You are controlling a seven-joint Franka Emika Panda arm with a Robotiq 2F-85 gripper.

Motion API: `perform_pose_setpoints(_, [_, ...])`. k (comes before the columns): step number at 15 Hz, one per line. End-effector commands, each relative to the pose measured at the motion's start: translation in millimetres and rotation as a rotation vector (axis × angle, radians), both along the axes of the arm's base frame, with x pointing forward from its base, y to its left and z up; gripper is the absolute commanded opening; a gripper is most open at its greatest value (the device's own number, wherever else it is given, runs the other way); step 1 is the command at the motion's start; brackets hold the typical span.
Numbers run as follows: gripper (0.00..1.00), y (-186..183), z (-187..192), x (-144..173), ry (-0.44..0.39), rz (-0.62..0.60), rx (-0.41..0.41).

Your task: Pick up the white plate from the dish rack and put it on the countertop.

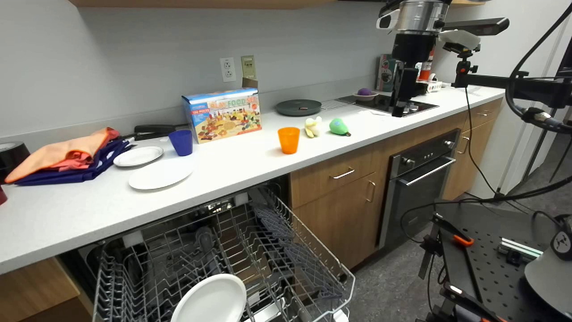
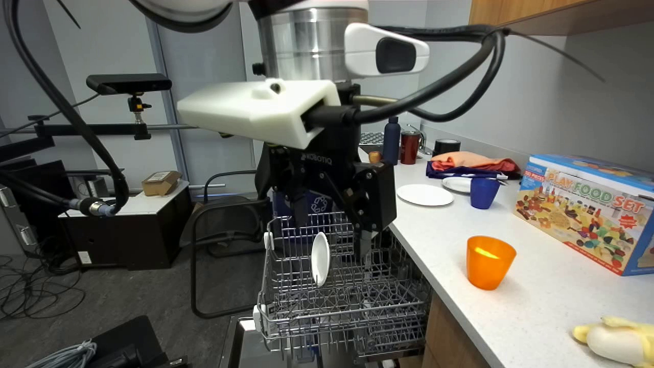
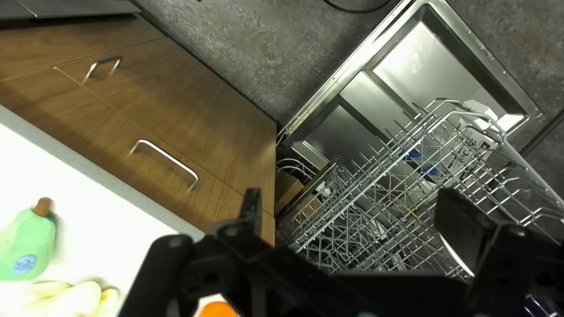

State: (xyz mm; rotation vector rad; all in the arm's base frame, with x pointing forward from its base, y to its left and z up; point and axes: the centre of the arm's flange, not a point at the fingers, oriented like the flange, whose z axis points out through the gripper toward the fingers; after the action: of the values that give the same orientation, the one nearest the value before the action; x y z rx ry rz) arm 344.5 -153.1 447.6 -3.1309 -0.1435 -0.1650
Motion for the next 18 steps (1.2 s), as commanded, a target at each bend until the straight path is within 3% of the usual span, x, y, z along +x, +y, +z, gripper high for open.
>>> perform_pose_setpoints(1, [1.0,0,0,0,0.0,0.0,0.0])
perform_pose_setpoints(7, [1.0,16,-1,18,-0.006,0.045,-0.005])
perform_pose_setpoints(18, [1.0,86,-1,58,-0.087,0.189,0.013])
